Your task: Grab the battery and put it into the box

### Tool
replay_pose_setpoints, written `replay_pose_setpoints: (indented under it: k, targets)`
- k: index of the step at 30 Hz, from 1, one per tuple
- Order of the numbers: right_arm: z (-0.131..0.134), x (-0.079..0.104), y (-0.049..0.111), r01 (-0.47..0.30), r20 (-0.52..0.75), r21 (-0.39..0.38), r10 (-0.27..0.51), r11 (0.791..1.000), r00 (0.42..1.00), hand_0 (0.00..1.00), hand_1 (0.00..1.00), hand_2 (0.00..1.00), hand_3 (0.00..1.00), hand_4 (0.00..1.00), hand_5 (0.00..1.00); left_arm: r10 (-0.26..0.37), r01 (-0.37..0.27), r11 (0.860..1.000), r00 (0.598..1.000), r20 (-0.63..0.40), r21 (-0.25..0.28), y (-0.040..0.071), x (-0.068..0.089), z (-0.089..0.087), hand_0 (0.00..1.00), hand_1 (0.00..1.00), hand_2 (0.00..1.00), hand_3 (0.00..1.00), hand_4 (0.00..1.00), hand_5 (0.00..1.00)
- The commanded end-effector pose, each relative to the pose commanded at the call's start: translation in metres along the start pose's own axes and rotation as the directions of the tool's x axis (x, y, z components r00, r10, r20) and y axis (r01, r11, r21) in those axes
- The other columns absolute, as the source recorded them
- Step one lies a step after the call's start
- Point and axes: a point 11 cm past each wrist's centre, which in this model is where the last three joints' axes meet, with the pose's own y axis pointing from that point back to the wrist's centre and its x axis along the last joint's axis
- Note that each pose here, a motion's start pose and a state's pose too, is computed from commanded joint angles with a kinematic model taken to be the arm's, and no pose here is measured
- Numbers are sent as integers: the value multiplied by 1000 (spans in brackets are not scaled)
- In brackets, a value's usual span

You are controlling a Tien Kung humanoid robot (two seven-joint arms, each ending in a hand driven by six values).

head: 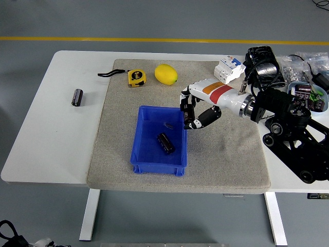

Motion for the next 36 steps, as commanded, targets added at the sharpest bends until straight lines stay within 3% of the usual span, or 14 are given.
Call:
replay_pose_setpoints:
  k: [4, 5, 10, 11, 16, 17, 27, 31, 36]
  targets:
    - [-21, -4, -14, 18, -14, 63, -17, 998, 1000, 462, 419, 463, 486, 877, 172, 5, -5, 1000, 1000, -1, -2, 0, 2, 0, 598, 549, 574, 712, 714, 686]
    - [-26, -8, -19, 27, -24, 75, -25, 997, 999, 539, 594, 618, 639, 947, 244, 7, -7, 1000, 1000, 0, -3, 0, 3, 1, 611, 541, 569, 712, 714, 686]
    - [-28, -17, -27, 56, -51, 77, -52, 995, 997, 539, 594, 618, 639, 947, 244, 13, -13, 1000, 1000, 0, -7, 0, 6, 3, 611, 541, 569, 712, 714, 686]
    - [-27, -18, -27, 59, -54, 76, -55, 995, 997, 700, 742, 864, 973, 998, 248, 14, -14, 1000, 1000, 0, -7, 1, 6, 3, 609, 538, 557, 712, 715, 686]
    - [-18, -22, -24, 74, -71, 48, -71, 996, 995, 700, 742, 864, 973, 998, 248, 15, -15, 1000, 1000, -1, -5, 0, 6, 3, 609, 538, 557, 712, 715, 686]
    - [-16, -22, -23, 72, -70, 44, -69, 996, 995, 721, 761, 932, 998, 998, 240, 14, -14, 1000, 1000, -1, -5, 0, 5, 3, 609, 535, 555, 712, 715, 687]
    - [7, -15, -11, 40, -40, -27, -41, 999, 998, 724, 764, 941, 998, 998, 240, 5, -5, 1000, 1000, 0, 0, 0, 1, 2, 609, 535, 555, 711, 715, 687]
    - [21, -11, 0, 17, -24, -67, -19, 998, 1000, 723, 757, 935, 998, 998, 243, 2, -2, 1000, 1000, -5, 0, 0, -2, 0, 612, 533, 555, 711, 715, 684]
    - [49, 2, 26, -63, 32, -141, 68, 988, 997, 721, 750, 922, 998, 998, 253, 3, -3, 1000, 1000, -7, -4, 0, -3, 2, 617, 544, 569, 711, 712, 683]
